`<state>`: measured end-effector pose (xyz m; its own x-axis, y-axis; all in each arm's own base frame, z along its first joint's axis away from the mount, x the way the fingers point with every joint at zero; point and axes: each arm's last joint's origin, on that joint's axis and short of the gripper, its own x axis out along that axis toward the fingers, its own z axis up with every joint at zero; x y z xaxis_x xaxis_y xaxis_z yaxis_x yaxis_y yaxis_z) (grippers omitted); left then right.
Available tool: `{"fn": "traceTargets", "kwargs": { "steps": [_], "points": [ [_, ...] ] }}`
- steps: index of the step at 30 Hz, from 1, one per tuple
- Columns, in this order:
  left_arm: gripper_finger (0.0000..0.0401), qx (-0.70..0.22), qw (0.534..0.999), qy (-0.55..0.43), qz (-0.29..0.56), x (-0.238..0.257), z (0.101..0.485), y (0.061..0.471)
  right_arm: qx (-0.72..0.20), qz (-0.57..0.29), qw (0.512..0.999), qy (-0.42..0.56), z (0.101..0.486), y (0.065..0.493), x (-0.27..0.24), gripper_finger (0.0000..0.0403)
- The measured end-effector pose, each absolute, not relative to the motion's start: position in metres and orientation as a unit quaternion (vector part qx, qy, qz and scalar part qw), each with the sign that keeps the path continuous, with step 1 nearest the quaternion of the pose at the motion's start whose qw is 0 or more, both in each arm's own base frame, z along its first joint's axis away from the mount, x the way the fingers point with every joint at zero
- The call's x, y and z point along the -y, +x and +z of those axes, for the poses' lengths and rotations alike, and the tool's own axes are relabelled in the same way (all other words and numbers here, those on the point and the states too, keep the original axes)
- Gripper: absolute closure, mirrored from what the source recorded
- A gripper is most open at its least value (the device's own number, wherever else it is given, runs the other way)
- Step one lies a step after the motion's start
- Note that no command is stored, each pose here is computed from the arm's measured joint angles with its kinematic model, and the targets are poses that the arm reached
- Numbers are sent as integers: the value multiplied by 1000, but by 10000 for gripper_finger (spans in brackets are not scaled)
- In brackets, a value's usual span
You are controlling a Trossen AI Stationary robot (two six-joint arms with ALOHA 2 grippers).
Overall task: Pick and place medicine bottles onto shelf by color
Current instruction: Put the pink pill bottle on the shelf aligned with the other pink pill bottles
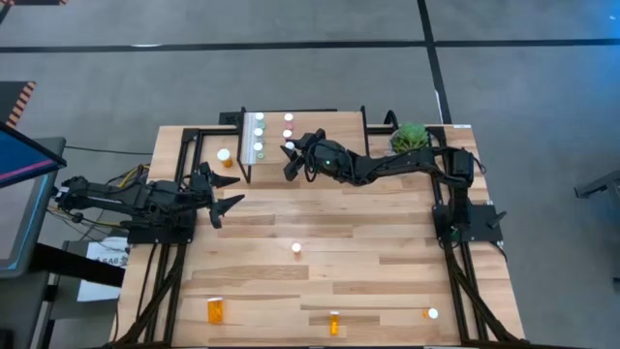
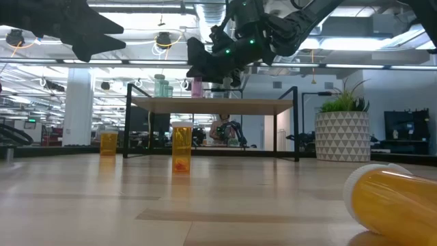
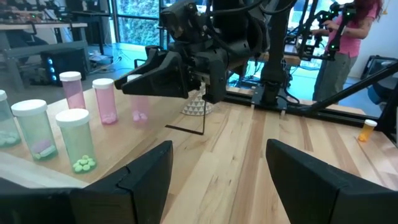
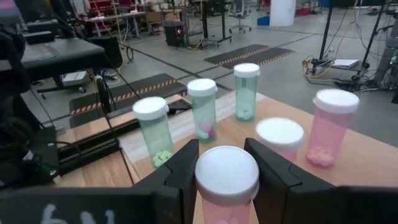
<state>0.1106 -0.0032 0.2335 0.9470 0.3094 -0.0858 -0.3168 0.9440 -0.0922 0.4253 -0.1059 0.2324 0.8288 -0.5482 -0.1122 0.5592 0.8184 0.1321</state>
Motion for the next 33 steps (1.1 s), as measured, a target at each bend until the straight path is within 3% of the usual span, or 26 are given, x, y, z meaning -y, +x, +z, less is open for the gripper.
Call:
{"fn": "traceTargets", "kwargs": {
  "steps": [23, 33],
  "points": [
    [156, -35, 985, -52, 159, 3, 233, 111, -66, -284, 954, 74, 228, 439, 110, 262],
    [156, -35, 985, -52, 159, 3, 233, 111, -68, -283, 954, 67, 227, 439, 110, 224]
  ]
}}
